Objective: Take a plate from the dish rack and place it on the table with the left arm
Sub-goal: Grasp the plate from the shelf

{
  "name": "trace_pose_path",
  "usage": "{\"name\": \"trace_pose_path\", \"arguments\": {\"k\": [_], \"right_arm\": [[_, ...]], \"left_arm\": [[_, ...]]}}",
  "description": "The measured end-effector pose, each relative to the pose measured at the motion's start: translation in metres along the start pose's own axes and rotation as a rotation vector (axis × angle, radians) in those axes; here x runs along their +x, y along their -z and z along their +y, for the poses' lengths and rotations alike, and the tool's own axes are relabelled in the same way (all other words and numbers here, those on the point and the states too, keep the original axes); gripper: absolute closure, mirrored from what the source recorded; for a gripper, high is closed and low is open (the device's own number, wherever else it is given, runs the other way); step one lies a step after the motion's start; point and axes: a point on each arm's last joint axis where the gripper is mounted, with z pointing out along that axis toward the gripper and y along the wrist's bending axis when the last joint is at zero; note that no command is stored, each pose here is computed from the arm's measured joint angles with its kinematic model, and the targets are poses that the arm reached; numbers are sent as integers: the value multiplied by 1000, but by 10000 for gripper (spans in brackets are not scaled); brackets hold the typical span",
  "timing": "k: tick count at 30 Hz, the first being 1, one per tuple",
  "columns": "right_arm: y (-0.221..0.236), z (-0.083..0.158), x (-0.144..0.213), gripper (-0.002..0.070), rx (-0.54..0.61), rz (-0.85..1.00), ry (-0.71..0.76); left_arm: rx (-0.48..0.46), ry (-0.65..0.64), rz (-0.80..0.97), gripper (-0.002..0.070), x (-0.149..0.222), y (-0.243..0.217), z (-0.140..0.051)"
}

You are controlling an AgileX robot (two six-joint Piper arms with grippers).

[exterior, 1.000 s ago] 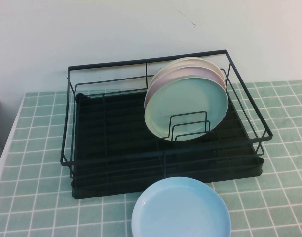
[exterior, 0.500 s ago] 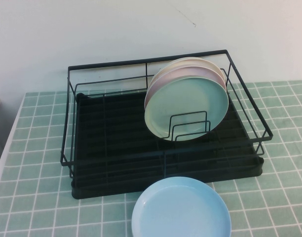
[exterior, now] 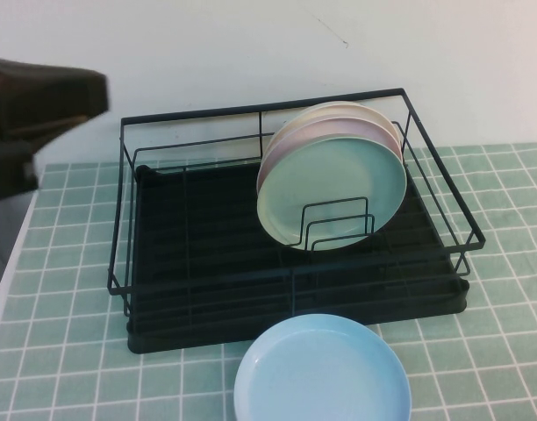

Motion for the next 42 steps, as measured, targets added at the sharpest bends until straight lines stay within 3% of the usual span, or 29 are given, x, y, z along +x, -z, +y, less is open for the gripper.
{"name": "trace_pose_path", "arguments": {"k": [3, 7, 10, 14, 17, 25, 29, 42], "right_arm": [[0, 0, 0, 680, 0, 0, 0], [0, 0, 0, 680, 0, 0, 0], [0, 0, 0, 680, 0, 0, 0], [0, 0, 0, 680, 0, 0, 0], [0, 0, 0, 680, 0, 0, 0], [0, 0, 0, 680, 0, 0, 0], [0, 0, 0, 680, 0, 0, 0], [0, 0, 0, 680, 0, 0, 0]], "left_arm": [[91, -94, 72, 678, 3, -22, 14], [108, -99, 117, 635, 5, -45, 36], [100, -114, 150, 524, 7, -59, 50], [140, -124, 192, 340, 14, -84, 53], [163, -139, 221, 285, 22, -105, 51], [71, -264, 292, 261, 53, -174, 49], [-19, -311, 280, 261, 70, -211, 51], [-205, -233, 294, 261, 120, -268, 76]]}}
